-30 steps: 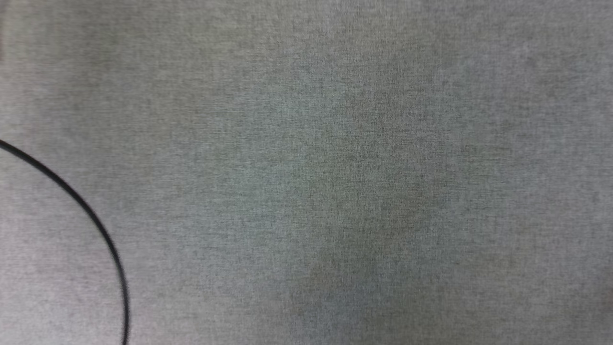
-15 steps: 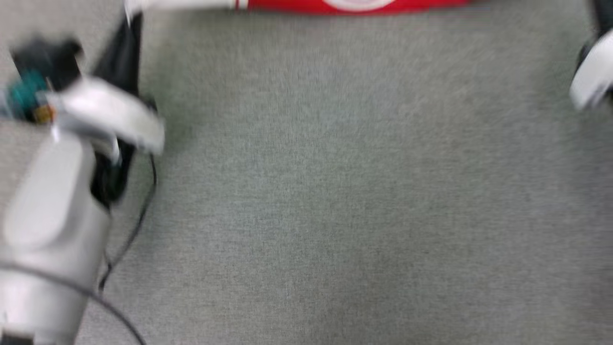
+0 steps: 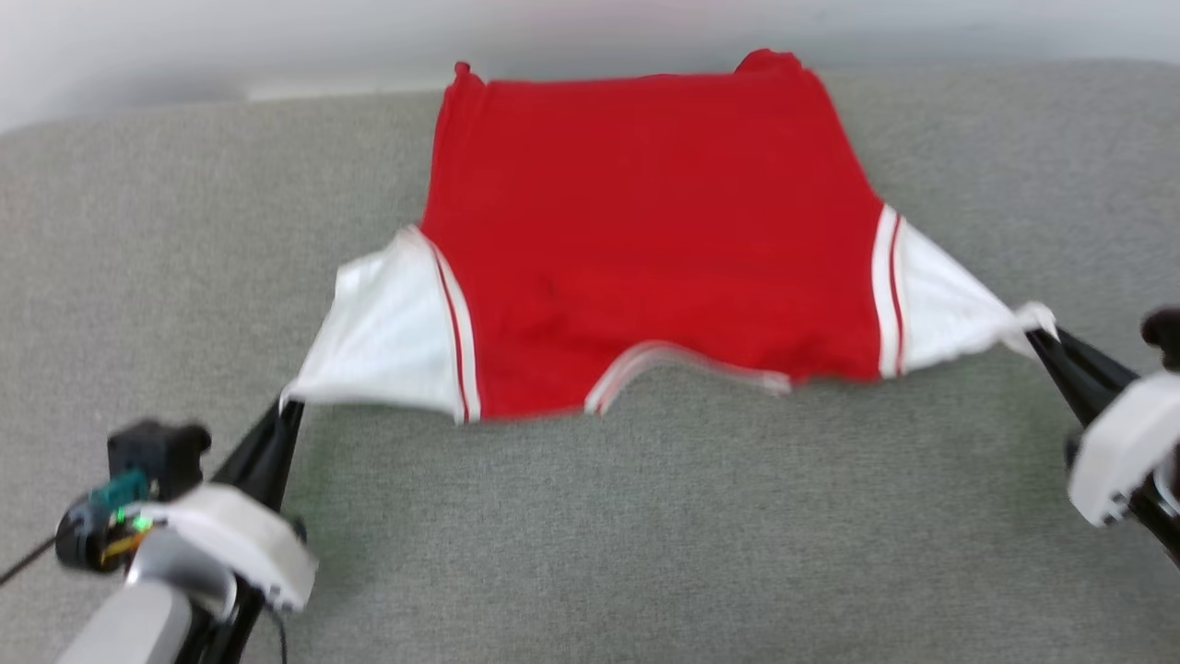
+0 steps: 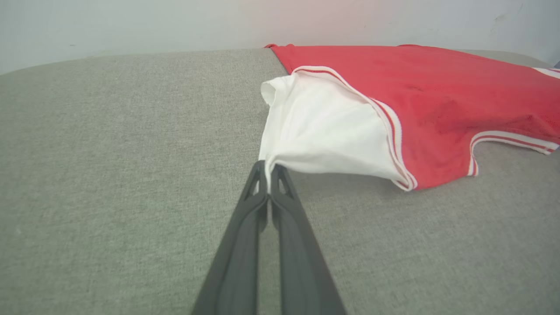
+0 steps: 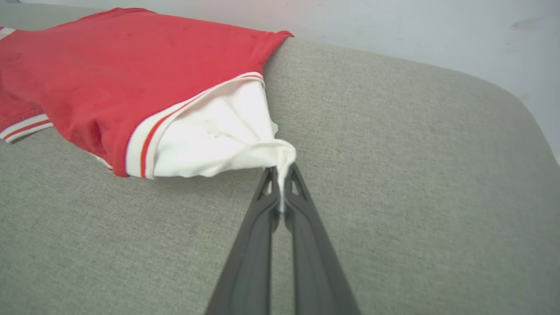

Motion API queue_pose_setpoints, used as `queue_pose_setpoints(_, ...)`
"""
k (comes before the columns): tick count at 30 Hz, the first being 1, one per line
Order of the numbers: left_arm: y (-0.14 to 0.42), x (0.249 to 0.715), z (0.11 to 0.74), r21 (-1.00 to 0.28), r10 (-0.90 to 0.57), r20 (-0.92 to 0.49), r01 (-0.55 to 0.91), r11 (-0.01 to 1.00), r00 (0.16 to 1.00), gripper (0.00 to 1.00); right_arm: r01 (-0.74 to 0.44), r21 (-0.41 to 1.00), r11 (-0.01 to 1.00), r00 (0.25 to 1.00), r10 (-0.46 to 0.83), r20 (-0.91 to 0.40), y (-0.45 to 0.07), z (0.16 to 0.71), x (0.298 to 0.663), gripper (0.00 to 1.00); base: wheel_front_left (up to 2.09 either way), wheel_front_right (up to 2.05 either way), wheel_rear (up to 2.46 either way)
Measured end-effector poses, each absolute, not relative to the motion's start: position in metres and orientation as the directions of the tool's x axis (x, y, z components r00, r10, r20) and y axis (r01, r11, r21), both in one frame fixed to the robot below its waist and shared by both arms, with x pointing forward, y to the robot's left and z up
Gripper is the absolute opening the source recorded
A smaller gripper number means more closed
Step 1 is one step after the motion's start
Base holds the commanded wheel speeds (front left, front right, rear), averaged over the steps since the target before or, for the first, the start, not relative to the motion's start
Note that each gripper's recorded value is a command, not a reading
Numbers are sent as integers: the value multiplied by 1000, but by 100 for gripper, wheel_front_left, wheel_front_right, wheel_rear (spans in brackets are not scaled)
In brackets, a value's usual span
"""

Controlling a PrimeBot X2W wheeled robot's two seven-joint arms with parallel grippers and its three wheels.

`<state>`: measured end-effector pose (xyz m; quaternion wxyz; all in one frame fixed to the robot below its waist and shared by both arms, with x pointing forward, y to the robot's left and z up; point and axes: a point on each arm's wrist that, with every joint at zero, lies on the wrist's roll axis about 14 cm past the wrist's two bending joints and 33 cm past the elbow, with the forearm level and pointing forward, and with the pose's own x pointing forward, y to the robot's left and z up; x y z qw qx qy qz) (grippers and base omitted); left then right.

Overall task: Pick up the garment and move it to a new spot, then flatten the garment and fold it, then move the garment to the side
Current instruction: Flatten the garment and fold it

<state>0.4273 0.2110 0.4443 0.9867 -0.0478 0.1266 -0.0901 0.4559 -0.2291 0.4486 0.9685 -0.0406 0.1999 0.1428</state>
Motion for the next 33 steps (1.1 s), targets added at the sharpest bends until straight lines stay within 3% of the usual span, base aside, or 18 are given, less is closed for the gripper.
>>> queue_pose_setpoints(11,222,361,426,-103,-173,-396,143,984,902,0,-255,-20,967,813,203,-545,-270,443,381,0,0,0,0)
queue_pose_setpoints(16,224,335,409,-128,-169,-475,123,984,863,0,-221,20,975,740,182,-647,-280,421,346,0,0,0,0)
queue_pose_setpoints(21,215,312,390,-169,-204,-555,130,977,806,0,-192,45,980,681,166,-713,-286,405,324,0,0,0,0)
queue_pose_setpoints(28,204,313,391,-191,-245,-544,165,968,803,0,-191,65,979,656,177,-733,-279,400,324,0,0,0,0)
queue_pose_setpoints(29,201,314,391,-197,-254,-540,173,965,802,0,-189,65,980,660,176,-731,-279,401,327,45,0,0,0)
queue_pose_setpoints(30,198,316,393,-206,-265,-535,180,962,802,0,-187,64,980,658,173,-733,-279,401,328,100,0,0,0)
queue_pose_setpoints(33,190,320,396,-230,-286,-531,189,955,798,0,-197,81,977,633,190,-750,-272,400,332,100,0,0,0)
